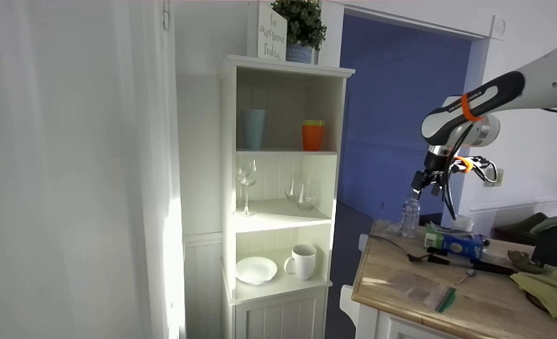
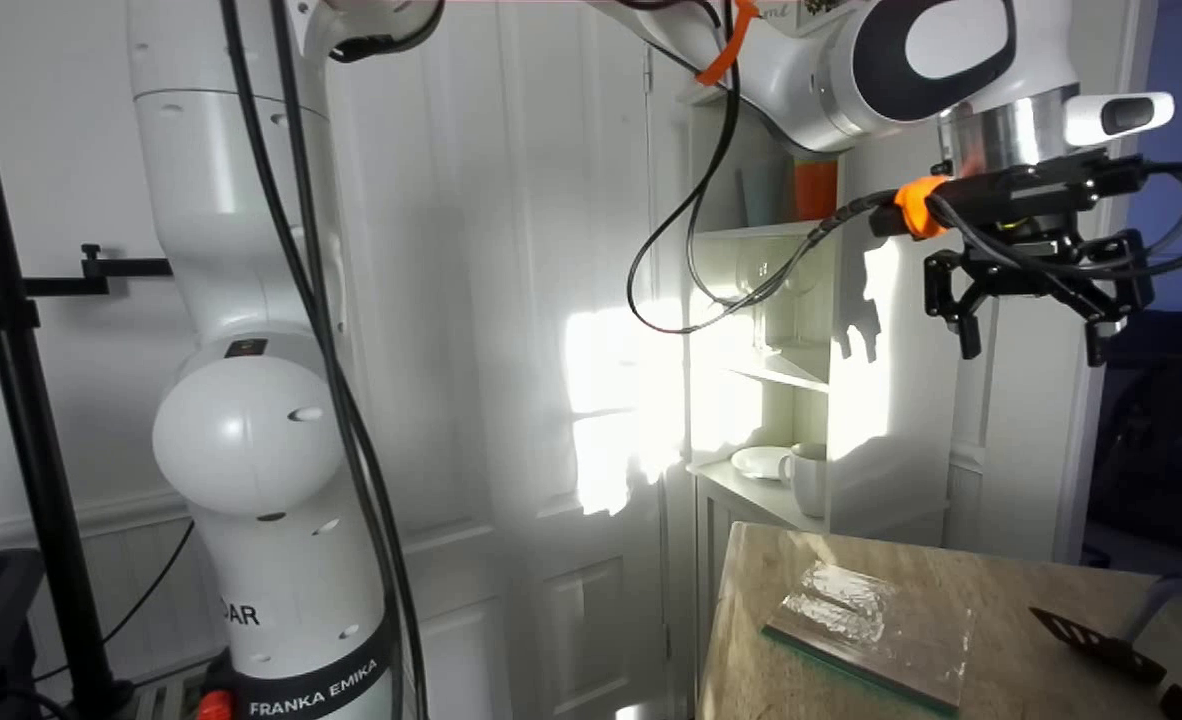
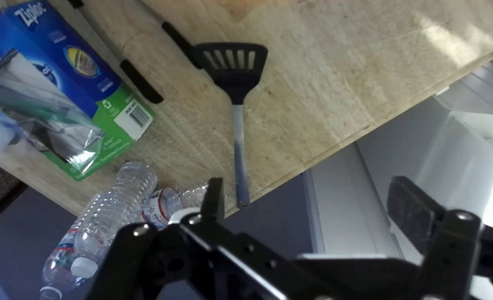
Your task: Pick up the black spatula and put it on the right side of the kitchen counter, pick up the tongs and turn them ninety degrees anticlockwise, put the tongs on the kitchen counter next to the spatula
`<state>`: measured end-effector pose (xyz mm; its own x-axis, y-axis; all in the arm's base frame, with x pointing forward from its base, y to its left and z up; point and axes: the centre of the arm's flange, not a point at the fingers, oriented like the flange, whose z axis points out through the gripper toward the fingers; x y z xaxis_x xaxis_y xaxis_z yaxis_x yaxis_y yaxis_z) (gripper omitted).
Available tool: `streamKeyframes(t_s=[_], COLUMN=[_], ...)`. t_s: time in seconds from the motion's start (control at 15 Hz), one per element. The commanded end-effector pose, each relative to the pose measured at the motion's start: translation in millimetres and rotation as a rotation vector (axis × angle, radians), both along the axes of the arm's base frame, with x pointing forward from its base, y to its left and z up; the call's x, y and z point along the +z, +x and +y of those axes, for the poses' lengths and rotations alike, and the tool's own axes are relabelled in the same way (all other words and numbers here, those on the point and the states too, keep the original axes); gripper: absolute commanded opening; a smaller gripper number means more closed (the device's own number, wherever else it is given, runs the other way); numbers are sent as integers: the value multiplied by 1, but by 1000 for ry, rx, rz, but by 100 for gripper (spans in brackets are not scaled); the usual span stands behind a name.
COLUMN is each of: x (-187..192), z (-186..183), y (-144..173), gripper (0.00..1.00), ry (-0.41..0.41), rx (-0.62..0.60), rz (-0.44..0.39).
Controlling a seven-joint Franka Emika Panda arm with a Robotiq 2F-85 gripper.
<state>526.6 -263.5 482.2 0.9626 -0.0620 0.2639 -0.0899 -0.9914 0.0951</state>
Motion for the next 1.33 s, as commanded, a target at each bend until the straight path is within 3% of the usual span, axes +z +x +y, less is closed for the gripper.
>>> streamKeyframes(t_s=[0.0, 0.27, 0.33, 0.93, 1.13, 1.27], x=[-11, -41, -35, -41, -61, -79], z=[-37, -61, -46, -45, -51, -54], y=[38, 47, 34, 37, 60, 71], gripper=[100, 100, 100, 100, 100, 100], ry=[-32, -33, -44, -42, -2, -22], rx=[17, 1, -1, 2, -16, -19], rz=[-35, -38, -20, -15, 30, 45])
